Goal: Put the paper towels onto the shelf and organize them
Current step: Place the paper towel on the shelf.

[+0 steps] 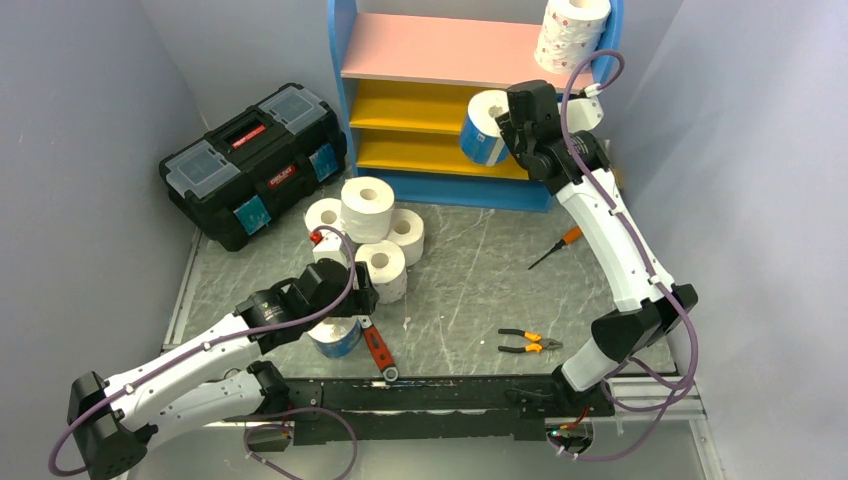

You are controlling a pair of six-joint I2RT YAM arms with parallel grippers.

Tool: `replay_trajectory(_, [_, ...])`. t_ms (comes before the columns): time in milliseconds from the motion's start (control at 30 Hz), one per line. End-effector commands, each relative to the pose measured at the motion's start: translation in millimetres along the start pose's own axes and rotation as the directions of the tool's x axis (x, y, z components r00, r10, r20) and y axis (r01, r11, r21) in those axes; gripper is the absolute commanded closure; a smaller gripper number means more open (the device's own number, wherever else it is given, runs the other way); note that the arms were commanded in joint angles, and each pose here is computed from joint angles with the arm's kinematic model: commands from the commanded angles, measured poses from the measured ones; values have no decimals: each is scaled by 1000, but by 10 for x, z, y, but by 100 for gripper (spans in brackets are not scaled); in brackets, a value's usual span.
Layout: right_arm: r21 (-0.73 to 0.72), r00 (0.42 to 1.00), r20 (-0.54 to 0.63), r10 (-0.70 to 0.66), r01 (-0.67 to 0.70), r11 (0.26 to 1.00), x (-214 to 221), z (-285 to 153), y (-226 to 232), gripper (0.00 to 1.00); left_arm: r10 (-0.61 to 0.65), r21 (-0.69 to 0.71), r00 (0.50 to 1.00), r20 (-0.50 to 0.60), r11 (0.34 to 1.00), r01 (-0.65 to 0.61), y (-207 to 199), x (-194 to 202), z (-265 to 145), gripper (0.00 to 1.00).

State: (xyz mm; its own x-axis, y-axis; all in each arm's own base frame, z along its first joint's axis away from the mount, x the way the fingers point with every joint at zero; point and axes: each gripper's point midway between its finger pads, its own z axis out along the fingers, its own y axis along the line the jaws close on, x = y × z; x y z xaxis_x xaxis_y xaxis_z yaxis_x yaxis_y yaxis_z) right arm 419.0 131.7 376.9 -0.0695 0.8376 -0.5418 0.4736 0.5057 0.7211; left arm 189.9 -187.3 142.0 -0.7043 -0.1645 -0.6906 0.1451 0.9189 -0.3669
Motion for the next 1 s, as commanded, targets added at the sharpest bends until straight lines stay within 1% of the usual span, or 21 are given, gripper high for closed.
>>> replay_trajectory(0, [-142,986,114,122,-105,984,-366,-141,390,100,-6,25,999,32,1000,5,-82,-130,-50,23])
replay_trajectory(400, [-121,981,150,126,-108,987,-239,158,392,100,13,2,999,34,1000,-13,-56,-140,-18,23])
replay_trajectory(967, [-124,978,166,129,-109,986,-191,359,441,100,13,-8,999,42,1000,-13,-19,-134,-14,23])
